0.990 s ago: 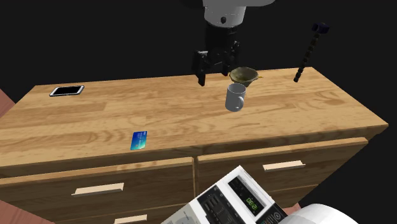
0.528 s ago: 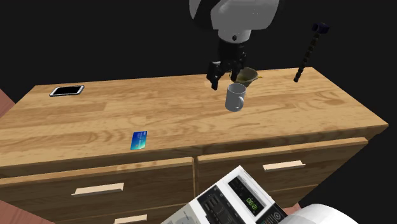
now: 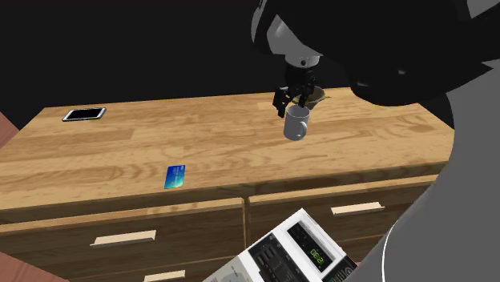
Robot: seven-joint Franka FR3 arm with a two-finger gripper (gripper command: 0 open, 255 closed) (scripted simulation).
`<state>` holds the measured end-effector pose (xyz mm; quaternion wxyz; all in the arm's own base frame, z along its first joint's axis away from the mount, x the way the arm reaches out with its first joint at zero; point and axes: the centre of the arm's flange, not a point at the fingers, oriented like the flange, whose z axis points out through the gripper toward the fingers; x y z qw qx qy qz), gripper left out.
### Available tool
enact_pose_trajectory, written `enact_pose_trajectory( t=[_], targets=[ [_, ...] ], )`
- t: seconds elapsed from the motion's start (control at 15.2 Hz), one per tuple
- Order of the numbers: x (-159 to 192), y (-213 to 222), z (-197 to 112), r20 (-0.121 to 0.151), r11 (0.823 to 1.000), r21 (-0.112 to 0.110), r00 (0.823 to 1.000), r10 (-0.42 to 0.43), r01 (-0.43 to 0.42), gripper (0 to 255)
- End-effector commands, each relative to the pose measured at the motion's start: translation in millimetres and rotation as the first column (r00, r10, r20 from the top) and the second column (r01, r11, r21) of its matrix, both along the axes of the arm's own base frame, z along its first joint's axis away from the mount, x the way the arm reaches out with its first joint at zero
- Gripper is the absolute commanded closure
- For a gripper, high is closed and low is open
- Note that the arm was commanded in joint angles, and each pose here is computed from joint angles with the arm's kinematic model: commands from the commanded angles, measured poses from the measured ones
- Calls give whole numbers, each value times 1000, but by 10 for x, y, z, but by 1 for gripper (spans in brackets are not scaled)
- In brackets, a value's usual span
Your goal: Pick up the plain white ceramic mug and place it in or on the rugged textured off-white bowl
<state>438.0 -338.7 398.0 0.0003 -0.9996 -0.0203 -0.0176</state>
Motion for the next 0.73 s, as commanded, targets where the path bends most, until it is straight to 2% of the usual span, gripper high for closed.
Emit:
enact_pose_trajectory(
  t=[0.0, 0.33, 0.66],
  targets=[
    [18, -27, -84, -1, 1000, -1, 1000, 1, -1, 0],
    [28, -27, -378, -1, 1000, -1, 1000, 1, -1, 0],
    [28, -27, -378, -1, 1000, -1, 1000, 1, -1, 0]
  ],
)
